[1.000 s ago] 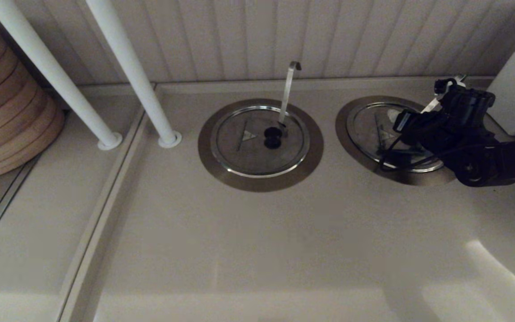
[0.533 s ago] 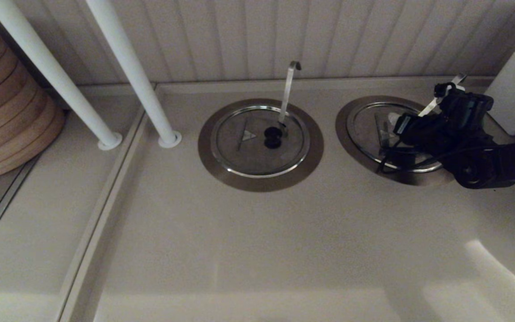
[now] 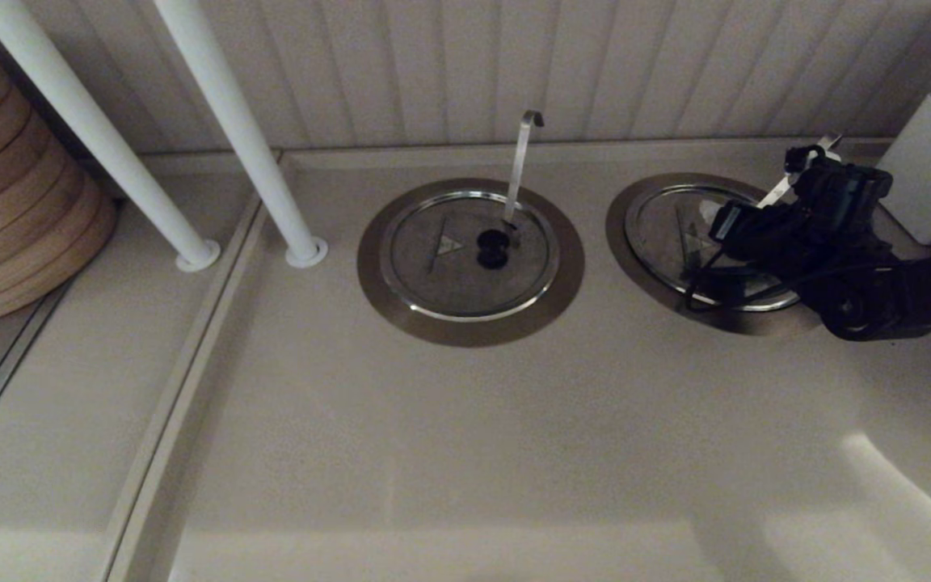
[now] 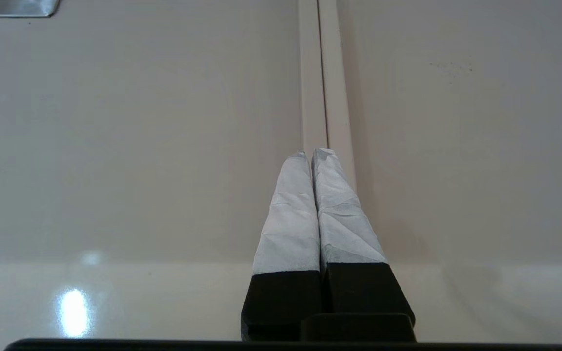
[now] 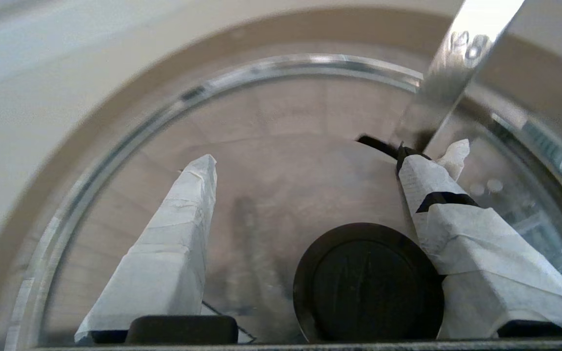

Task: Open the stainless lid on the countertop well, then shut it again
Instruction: Open the lid

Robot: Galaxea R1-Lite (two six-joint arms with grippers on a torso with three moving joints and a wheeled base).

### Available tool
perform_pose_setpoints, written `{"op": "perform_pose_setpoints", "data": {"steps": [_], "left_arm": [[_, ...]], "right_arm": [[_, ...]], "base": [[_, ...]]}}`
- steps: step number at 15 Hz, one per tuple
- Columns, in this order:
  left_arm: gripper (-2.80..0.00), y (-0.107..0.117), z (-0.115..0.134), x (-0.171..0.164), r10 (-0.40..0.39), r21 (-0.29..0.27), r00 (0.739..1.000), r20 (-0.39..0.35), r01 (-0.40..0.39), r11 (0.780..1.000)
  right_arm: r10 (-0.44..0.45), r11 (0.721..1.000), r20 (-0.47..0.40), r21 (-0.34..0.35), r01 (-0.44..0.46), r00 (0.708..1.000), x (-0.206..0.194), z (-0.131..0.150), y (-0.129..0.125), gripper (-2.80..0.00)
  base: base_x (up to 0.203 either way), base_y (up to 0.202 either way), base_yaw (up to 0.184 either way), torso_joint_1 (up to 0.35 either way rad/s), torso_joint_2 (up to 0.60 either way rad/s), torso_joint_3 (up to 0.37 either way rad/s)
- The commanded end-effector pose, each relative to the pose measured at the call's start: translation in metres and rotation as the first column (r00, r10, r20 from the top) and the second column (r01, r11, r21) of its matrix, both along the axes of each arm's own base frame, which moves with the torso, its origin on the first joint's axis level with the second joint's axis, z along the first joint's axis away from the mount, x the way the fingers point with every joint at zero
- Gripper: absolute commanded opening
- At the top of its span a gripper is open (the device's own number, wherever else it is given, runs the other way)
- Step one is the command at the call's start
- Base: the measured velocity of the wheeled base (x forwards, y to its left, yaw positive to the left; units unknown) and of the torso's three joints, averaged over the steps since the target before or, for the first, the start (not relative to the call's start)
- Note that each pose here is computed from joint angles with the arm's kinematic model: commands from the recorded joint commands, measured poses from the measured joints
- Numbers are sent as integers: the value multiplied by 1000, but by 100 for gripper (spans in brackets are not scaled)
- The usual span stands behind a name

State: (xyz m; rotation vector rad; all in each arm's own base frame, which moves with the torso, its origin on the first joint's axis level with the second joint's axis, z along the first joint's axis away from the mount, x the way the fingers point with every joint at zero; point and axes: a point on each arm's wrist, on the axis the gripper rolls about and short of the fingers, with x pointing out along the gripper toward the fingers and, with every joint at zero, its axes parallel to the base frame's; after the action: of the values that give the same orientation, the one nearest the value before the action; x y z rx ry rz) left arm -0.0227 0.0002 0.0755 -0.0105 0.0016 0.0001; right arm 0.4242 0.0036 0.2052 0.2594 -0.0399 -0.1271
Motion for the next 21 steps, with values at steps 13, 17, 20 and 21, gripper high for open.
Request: {"op": "perform_pose_setpoints", "data": {"steps": [13,17,20,21], "left_arm": [[-280,0,0,0,0,0,1000,0,0,1000],[-280,0,0,0,0,0,1000,0,0,1000],[-280,0,0,0,-1,0,1000,1,1,1000],[-280,0,0,0,0,0,1000,0,0,1000]], "right_arm": [[25,1000,39,3,-26,999,-13,17,12,0],[57,998,57,3,-57,997,-19,21,25,0],[74,997,67,1,-75,995,-22,25,32,0],[82,997,72,0,-83,994,-23,27,35,0]], "base": [[0,0,0,0,0,0],[0,0,0,0,0,0],[0,0,0,0,0,0],[0,0,0,0,0,0]]}}
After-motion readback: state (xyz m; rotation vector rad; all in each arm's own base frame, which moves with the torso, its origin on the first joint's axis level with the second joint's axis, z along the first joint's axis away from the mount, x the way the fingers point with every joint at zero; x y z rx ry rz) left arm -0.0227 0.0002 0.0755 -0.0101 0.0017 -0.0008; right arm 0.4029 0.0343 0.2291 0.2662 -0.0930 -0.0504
